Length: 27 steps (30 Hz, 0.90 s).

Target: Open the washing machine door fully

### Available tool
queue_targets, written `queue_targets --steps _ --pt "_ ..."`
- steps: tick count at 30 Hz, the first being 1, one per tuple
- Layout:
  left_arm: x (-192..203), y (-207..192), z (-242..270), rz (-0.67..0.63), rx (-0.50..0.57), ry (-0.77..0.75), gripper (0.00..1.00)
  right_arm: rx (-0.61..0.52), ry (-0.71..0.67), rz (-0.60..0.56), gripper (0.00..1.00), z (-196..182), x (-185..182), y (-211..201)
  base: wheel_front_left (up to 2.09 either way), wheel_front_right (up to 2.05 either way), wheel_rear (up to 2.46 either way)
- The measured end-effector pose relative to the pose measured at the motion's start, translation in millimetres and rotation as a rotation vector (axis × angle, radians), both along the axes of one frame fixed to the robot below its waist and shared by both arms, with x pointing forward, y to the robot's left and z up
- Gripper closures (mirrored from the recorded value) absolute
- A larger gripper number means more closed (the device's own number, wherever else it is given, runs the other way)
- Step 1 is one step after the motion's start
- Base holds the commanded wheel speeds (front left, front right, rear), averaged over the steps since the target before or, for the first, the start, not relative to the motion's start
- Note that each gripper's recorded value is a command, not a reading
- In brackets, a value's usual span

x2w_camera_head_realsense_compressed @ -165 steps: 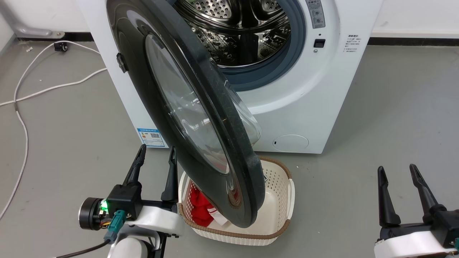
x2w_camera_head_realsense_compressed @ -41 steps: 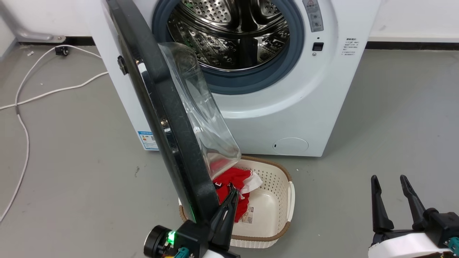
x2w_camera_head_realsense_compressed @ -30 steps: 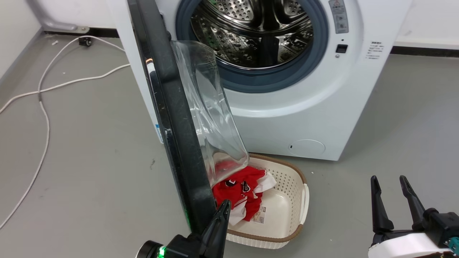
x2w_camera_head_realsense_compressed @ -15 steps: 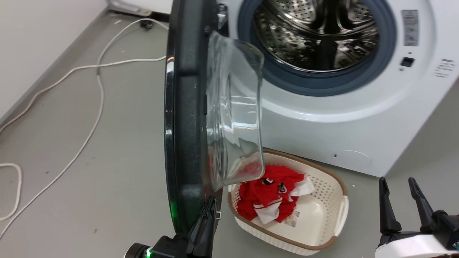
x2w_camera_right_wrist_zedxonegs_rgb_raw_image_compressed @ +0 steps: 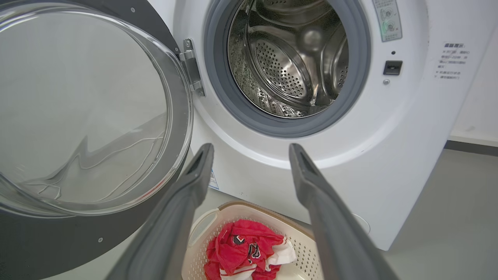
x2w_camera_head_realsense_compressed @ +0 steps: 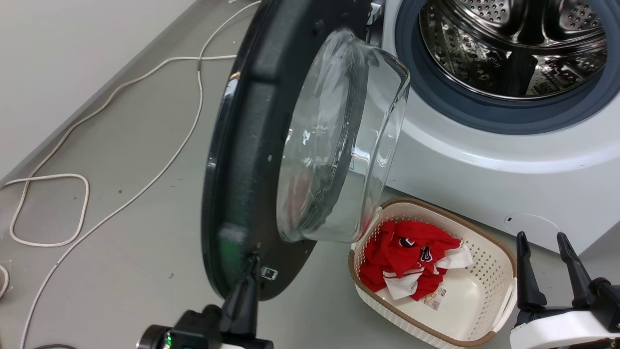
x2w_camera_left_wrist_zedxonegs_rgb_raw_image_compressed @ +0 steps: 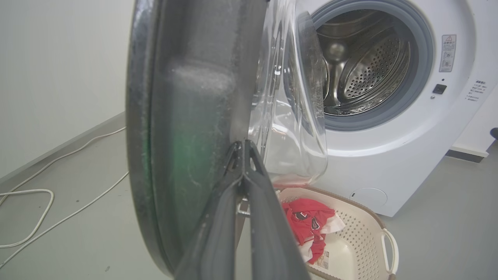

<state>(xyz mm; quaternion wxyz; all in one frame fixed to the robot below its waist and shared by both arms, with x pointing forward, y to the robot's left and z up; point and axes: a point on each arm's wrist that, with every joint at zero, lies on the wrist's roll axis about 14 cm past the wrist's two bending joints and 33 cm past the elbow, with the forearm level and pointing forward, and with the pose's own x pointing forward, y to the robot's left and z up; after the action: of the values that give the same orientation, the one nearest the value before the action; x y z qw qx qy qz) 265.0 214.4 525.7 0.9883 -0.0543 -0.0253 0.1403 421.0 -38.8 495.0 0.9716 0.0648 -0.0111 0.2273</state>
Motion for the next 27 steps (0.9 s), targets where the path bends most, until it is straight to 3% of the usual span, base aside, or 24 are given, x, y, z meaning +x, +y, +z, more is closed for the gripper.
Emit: queue_targets --steps 16,27 --pt "22 110 10 0.217 0.060 -0.022 1.00 -0.017 0.019 -0.004 0.00 -7 14 1 0.00 0.00 0.00" --pt "53 165 27 0.271 0.067 -0.067 1.00 -0.028 0.033 -0.020 0.00 -13 21 -5 0.00 0.00 0.00"
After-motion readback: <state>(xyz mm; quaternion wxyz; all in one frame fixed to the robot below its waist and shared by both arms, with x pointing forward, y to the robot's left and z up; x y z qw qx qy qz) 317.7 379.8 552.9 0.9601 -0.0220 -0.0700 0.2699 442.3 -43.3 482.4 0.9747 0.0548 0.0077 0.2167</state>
